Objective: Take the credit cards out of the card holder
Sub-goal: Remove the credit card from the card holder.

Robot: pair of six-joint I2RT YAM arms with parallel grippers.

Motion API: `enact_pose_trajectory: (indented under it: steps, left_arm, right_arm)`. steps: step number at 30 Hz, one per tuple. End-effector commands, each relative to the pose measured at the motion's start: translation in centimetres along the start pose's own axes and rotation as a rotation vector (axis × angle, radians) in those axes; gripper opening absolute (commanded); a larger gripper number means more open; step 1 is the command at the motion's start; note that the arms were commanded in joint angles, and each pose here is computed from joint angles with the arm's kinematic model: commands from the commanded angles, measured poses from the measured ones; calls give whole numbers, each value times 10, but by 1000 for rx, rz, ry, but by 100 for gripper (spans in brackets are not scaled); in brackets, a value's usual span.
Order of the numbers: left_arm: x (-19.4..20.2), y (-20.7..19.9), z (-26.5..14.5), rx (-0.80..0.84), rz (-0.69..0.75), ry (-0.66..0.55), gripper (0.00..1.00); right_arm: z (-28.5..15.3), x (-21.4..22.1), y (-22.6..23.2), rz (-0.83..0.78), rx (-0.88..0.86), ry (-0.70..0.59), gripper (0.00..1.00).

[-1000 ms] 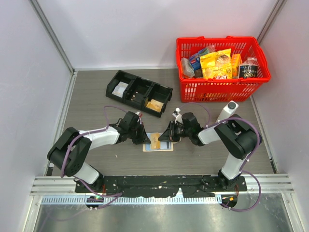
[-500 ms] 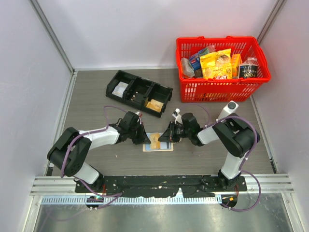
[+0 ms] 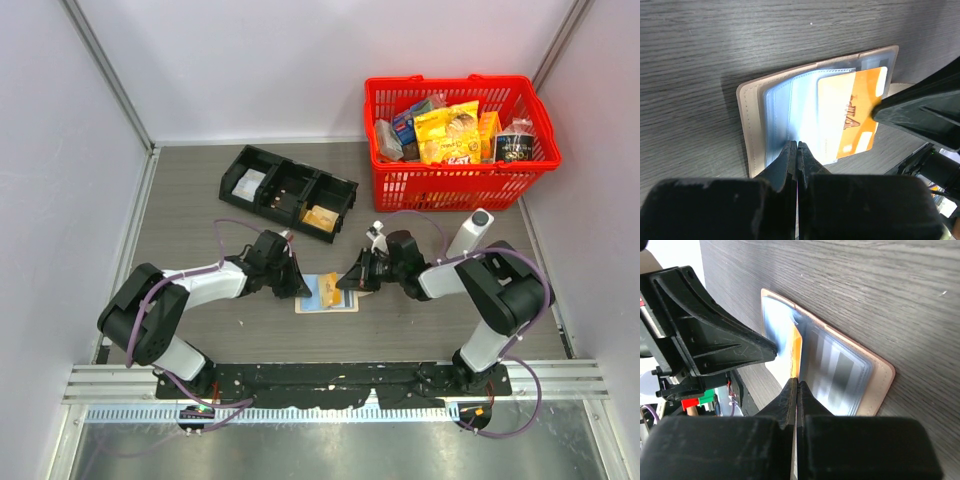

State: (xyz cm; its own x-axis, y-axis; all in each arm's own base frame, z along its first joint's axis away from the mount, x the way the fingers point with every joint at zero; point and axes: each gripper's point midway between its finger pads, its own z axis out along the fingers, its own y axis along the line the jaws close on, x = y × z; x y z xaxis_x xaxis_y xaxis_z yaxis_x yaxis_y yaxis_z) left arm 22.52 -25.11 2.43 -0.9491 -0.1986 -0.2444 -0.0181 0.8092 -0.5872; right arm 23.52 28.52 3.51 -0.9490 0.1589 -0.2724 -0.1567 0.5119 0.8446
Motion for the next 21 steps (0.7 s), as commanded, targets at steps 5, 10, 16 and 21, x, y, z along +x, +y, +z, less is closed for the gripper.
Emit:
enact_pose_trajectory:
  steps: [5,10,16,21]
  left_arm:
    - [6,27,-2,-98,-21,8,0]
    - [8,26,0,-89,-20,17,0]
    - [8,25,0,-84,-21,19,0]
    - [8,24,1,-79,-22,21,0]
  right_arm:
    - [-13,-7,4,-59,20,-27,2]
    - [-7,-7,4,-51,8,-14,16]
    - [0,-5,4,-43,-3,1,20]
    - [4,-3,4,-36,-17,10,17]
